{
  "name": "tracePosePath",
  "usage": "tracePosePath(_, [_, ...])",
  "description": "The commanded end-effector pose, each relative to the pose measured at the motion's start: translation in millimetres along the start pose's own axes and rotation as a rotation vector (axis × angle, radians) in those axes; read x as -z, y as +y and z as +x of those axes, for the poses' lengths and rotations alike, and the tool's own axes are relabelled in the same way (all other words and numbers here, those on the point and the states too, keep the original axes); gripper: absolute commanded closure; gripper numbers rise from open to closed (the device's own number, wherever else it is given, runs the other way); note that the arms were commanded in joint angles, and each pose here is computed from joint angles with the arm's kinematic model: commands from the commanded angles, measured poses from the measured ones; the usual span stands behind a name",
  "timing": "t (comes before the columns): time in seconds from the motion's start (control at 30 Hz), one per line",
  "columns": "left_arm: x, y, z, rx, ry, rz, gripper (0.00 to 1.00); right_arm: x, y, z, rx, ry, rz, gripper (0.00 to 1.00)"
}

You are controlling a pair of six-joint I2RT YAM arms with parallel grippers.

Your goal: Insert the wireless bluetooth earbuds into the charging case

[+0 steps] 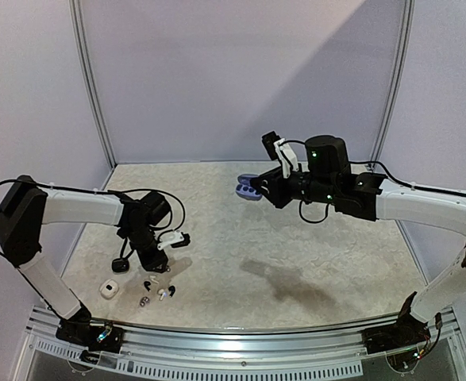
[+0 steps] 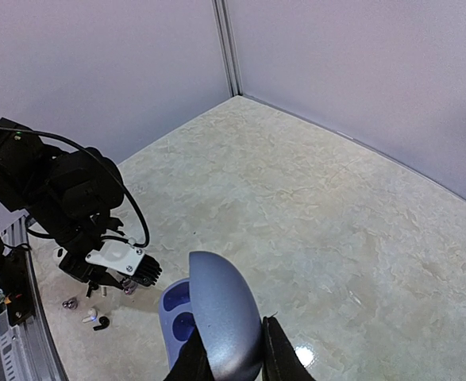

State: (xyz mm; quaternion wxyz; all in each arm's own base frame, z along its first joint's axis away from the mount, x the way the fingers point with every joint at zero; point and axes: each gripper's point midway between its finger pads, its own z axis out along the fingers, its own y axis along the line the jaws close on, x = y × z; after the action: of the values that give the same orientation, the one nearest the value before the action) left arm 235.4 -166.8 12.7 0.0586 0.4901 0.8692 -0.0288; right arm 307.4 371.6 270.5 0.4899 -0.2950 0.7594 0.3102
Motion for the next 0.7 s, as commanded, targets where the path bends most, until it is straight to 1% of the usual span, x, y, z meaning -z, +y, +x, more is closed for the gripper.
tracePosePath(0.0, [-8,-5,-5,-0.020,-0.015,0.014,0.67,-2,-4,1,0.011,0.006,0.021,0.91])
tracePosePath(0.17, [-10,-8,-1,-0.016,-0.005,0.030,0.79,-2,-5,2,0.020,0.006,0.026,0.91])
tracePosePath(0.27, [-8,-9,-1,-0.012,-0.001,0.033,0.82,-2,-5,2,0.023,0.006,0.028,0.91])
tracePosePath(0.37, [-6,-8,-5,0.001,-0.010,0.034,0.88,-2,-6,2,0.025,0.006,0.031,0.91])
tracePosePath(0.47, [1,-7,-17,0.029,-0.032,0.044,0.94,-2,-10,9,0.023,0.033,0.055,0.91])
tracePosePath(0.57, [8,-10,-35,0.041,-0.049,0.061,0.98,0,-15,11,0.020,0.037,0.079,0.91])
tracePosePath(0.67, [8,-21,-53,0.017,-0.047,0.073,1.00,5,-30,15,0.019,0.040,0.152,0.92])
